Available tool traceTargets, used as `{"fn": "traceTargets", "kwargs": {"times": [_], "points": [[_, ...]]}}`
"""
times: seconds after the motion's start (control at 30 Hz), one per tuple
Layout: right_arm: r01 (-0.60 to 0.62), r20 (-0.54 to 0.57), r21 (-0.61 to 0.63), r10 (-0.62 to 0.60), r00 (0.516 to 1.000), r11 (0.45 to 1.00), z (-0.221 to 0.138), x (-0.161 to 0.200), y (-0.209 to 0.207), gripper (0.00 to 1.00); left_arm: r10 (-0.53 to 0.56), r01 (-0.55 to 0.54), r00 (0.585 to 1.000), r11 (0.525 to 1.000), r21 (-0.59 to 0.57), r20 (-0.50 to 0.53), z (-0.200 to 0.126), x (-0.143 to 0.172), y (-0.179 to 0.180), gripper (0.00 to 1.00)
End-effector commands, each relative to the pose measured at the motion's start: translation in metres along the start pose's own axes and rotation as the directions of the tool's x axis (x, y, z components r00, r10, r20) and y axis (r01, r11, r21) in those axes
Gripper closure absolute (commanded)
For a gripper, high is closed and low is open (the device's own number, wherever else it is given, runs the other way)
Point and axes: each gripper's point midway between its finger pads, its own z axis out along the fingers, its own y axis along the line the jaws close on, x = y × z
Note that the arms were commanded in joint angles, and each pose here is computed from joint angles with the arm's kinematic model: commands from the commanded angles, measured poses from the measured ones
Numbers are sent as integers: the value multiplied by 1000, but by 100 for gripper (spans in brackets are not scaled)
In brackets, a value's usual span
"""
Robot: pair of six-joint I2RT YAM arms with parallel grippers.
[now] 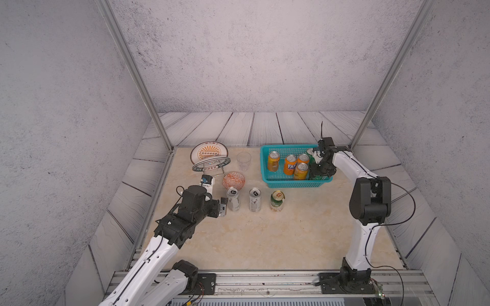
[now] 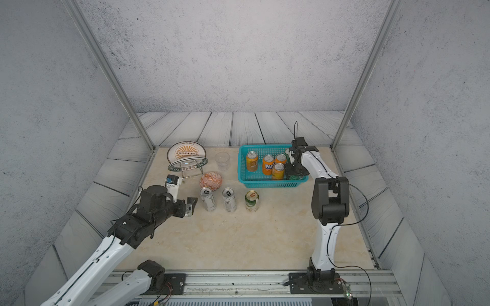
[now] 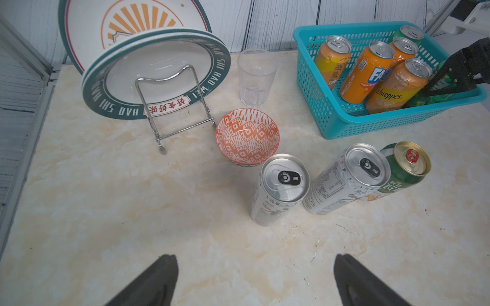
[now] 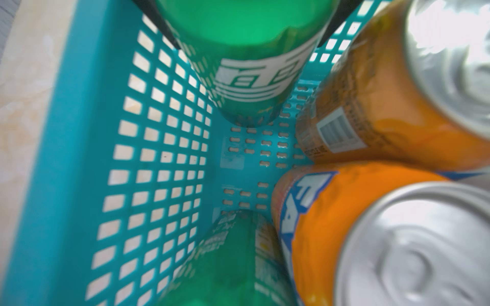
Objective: Take out the drinks from the basket
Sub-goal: Pick up the drink from the basket, then place the drink at the center of the board.
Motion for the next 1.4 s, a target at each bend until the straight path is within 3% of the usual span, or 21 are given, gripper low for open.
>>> {"fn": "traceTargets", "kwargs": {"times": [0.0,0.47,0.77,1.0,1.37], "points": [[-11,175,22,7,985,1000,-74,-30,-7,39,-2,2,1000,1000,-3,21,-2,-5,1,1],[0,291,-29,8,957,1000,-153,-26,8,39,-5,5,1000,1000,8,27,-3,-6,0,1],[29,373,-74,0,928,997,-196,-1,34,39,-7,7,1000,1000,15,27,-2,-5,-1,1],[57,366,-107,-14,931,993,-199,30,66,39,-10,10,1000,1000,14,27,-2,-5,-1,1],[111,315,-131,-65,947,985,-171,69,109,39,-8,7,1000,1000,11,27,-3,-5,0,1]]}}
